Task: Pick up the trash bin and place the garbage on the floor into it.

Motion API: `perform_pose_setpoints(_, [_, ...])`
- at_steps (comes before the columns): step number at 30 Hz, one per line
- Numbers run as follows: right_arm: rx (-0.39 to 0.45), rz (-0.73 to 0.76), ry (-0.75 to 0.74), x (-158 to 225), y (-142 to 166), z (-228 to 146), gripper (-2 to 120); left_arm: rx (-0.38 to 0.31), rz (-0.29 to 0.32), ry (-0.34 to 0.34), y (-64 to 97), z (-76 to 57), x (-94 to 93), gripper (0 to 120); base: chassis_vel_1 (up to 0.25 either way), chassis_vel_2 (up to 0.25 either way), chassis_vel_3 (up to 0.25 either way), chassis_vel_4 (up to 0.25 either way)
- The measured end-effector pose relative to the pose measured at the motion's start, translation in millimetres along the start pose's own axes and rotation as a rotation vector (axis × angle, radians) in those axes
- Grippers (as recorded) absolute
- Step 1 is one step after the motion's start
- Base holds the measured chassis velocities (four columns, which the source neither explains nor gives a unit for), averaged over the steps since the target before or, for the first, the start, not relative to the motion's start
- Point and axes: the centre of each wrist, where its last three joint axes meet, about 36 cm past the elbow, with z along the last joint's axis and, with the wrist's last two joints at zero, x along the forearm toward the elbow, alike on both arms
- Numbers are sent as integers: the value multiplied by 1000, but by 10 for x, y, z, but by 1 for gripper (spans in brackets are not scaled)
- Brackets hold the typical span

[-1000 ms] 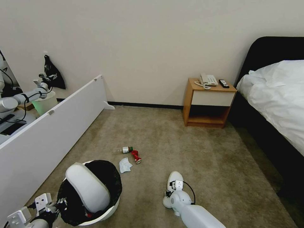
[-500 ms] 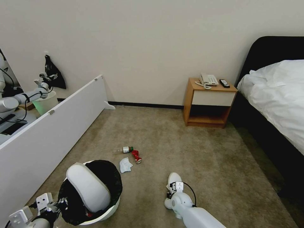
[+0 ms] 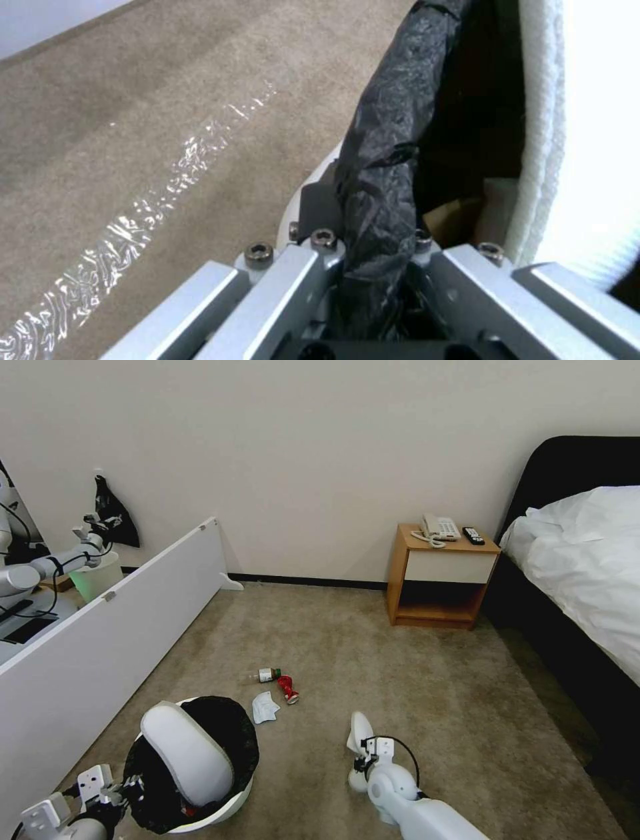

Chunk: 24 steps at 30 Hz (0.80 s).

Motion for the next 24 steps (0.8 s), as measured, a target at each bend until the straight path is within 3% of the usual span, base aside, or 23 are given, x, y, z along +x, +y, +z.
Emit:
perform_pose_setpoints(5, [33, -31, -161, 295, -127, -402, 6, -4, 3, -11, -31, -13, 75, 2, 0, 0, 0, 0])
perform_pose_setpoints(13, [57, -101, -304, 684, -111, -710, 6, -8, 8, -15, -50, -26, 122, 2, 0, 0, 0, 0])
perform_pose_setpoints(24, [106, -537, -749, 1541, 94, -1404, 6, -17, 29, -20, -113, -47, 160, 2, 0, 0, 0, 0])
